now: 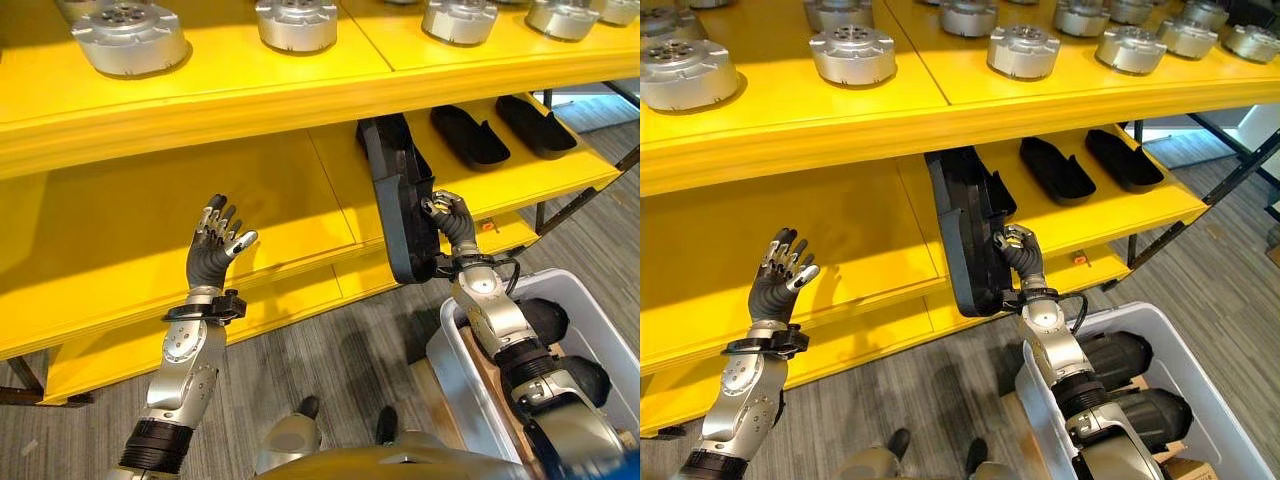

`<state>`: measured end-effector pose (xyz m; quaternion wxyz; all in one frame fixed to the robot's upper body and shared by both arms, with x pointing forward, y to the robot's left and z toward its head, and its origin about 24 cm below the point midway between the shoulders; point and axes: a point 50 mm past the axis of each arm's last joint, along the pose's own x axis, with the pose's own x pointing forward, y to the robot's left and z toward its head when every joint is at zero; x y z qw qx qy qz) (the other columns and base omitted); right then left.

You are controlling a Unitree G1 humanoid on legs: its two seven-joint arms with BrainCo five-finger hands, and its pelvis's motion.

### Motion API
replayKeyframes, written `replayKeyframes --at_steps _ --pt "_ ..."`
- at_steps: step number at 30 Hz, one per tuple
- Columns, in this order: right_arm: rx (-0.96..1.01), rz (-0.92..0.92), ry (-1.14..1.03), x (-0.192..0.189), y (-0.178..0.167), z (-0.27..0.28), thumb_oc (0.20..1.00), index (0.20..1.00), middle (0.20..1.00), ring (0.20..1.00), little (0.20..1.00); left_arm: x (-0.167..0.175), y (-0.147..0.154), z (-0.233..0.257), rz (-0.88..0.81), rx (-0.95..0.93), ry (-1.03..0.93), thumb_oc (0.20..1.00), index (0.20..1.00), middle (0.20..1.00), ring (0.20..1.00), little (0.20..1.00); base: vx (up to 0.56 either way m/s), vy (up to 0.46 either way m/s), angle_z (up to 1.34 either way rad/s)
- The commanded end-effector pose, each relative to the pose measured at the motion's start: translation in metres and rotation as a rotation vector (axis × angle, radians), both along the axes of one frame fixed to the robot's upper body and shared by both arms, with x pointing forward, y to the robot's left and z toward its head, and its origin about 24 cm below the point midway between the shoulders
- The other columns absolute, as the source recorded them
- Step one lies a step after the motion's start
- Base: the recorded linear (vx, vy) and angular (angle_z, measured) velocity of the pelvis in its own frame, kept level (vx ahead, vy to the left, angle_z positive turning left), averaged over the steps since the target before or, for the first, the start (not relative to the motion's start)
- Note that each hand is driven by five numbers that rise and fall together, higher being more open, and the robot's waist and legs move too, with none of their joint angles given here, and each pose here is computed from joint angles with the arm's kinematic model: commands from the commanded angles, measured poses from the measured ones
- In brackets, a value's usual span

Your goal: Move parts from the plastic box to the shelf.

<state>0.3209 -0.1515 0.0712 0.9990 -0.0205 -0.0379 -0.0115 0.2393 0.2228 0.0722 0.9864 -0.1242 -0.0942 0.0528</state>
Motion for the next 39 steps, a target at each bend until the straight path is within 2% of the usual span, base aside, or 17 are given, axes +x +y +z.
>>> replayKeyframes --at_steps 1,10,19,29,39 --pt "0.0 0.046 -0.207 0.007 0.007 0.04 0.2 0.2 0.2 0.2 0.2 -0.008 0.0 0.015 -0.009 0.009 -0.098 1.0 1.0 1.0 1.0 1.0 -0.03 -0.088 0.18" --pt "-0.004 -0.045 -0.203 0.005 -0.008 0.037 0.2 0.2 0.2 0.2 0.2 0.0 -0.008 0.019 -0.042 0.013 -0.101 1.0 1.0 1.0 1.0 1.0 0.09 0.034 0.62" --pt "0.02 -0.08 -0.169 -0.009 -0.014 0.023 0.2 0.2 0.2 0.2 0.2 0.004 -0.012 0.022 -0.089 0.043 -0.11 1.0 1.0 1.0 1.0 1.0 0.22 0.274 0.03" --pt "0.025 -0.019 -0.187 -0.003 0.006 0.032 0.2 0.2 0.2 0.2 0.2 0.008 -0.01 0.034 -0.068 0.069 -0.153 1.0 1.0 1.0 1.0 1.0 0.08 0.171 -0.01" --pt "0.026 -0.01 -0.191 0.001 0.012 0.034 0.2 0.2 0.2 0.2 0.2 0.005 -0.007 0.034 -0.083 0.126 -0.139 1.0 1.0 1.0 1.0 1.0 0.03 0.185 0.05"
